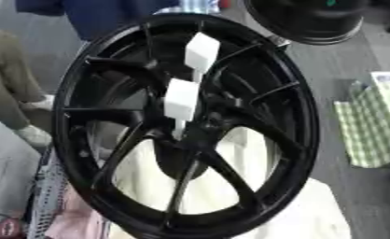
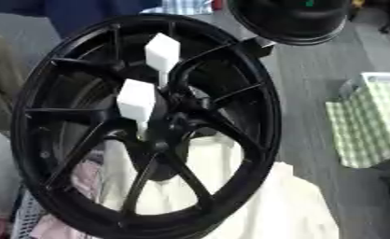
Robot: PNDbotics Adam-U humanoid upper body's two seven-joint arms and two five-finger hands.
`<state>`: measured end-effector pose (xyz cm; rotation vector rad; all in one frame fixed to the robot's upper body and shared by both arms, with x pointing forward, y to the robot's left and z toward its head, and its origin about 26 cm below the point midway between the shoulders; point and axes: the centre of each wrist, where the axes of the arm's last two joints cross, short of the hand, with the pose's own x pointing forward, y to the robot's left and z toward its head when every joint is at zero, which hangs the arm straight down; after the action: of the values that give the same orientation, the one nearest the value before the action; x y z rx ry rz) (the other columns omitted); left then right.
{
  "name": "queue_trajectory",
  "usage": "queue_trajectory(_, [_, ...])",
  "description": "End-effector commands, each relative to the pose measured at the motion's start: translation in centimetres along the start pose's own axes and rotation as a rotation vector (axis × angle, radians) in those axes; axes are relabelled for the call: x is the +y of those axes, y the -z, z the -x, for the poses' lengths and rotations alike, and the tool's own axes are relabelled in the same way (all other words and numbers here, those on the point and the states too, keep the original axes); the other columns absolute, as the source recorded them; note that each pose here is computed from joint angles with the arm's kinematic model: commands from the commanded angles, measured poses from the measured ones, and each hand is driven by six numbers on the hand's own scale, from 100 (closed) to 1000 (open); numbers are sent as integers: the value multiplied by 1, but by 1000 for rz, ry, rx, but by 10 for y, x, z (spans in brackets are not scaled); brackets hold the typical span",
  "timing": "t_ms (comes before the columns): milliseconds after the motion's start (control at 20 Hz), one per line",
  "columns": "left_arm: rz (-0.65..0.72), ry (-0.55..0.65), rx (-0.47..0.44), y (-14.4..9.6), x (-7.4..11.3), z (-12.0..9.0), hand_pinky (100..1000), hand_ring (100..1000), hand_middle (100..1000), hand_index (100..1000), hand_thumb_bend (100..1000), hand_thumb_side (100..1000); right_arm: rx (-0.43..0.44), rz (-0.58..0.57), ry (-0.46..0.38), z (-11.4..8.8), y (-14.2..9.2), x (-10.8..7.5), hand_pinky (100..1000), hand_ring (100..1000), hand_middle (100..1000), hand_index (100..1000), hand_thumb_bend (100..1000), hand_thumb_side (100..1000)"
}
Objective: Pull the pin out of the wheel hub.
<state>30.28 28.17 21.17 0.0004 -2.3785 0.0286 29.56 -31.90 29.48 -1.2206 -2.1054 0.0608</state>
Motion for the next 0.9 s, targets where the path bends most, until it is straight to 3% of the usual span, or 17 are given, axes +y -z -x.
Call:
queue_trajectory(50, [20,26,-29,3,2,-8,650,603,589,809,100,718,-66,-61,-90,-20,21,-21,699,645,642,757,100,310])
queue_trajectory(150, [20,31,-28,3,3,-8,650,602,589,809,100,719,-84,-117,-138,-31,31,-29,720,683,666,769,100,219])
queue_trajectory(250, [21,36,-27,3,4,-8,650,602,589,809,100,719,-92,-169,-176,-39,39,-36,722,686,668,770,100,213])
queue_trajectory(350, [26,40,-27,3,4,-8,650,602,589,809,100,718,-104,-240,-221,-52,46,-43,745,723,702,785,100,116])
queue_trajectory(450, [31,44,-25,3,4,-9,650,602,589,809,100,719,-106,-290,-251,-64,53,-49,752,733,712,790,100,154])
queue_trajectory(500, [33,47,-24,3,4,-9,650,602,589,809,100,719,-108,-308,-261,-70,56,-52,752,733,712,790,100,100])
queue_trajectory(900, [47,69,-21,3,7,-10,651,602,589,809,100,721,-167,-478,-298,-119,70,-57,794,778,754,810,100,100])
